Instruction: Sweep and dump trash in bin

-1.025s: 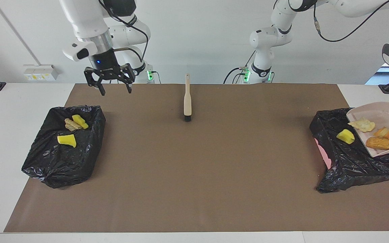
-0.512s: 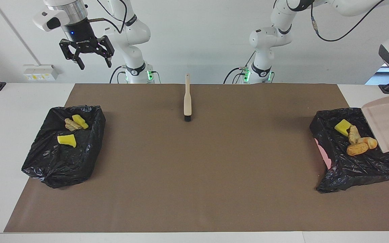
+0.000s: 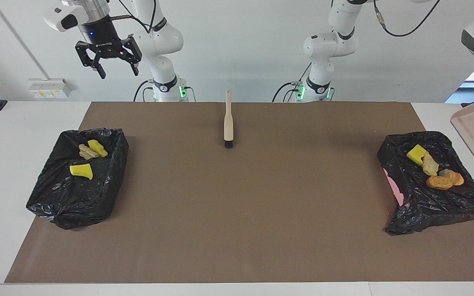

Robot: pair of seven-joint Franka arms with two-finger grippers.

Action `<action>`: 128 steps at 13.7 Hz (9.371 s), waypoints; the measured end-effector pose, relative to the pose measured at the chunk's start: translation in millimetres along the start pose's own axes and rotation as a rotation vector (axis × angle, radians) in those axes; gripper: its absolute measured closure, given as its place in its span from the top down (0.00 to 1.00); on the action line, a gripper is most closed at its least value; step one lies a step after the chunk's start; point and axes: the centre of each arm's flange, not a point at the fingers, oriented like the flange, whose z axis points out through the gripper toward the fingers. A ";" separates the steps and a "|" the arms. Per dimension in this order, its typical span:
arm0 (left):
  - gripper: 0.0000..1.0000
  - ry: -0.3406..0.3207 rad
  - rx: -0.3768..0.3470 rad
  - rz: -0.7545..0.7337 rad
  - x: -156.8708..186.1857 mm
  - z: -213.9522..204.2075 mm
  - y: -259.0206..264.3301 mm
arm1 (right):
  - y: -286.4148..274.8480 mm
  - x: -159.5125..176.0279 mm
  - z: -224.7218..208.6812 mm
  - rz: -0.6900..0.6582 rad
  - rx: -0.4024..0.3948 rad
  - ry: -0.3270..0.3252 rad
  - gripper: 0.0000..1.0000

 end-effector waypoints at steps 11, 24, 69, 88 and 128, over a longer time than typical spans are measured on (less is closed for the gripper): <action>0.31 0.464 -0.310 -0.421 150.2 -72.7 19.3 | 47.9 -2.0 -1.8 0.092 -0.011 0.003 1.00; 0.31 0.618 -0.552 -1.080 459.7 -225.3 31.9 | 51.7 7.1 10.9 0.103 -0.016 -0.023 1.00; 1.00 0.645 -0.820 -1.525 452.5 -260.8 -15.0 | 64.4 15.1 13.4 0.132 -0.024 -0.025 1.00; 1.00 0.800 -0.684 -1.286 84.9 -156.4 14.8 | 64.4 15.1 13.3 0.132 -0.024 -0.025 1.00; 1.00 0.794 -0.687 -1.250 105.9 -189.4 13.9 | 64.4 15.1 13.2 0.132 -0.024 -0.025 1.00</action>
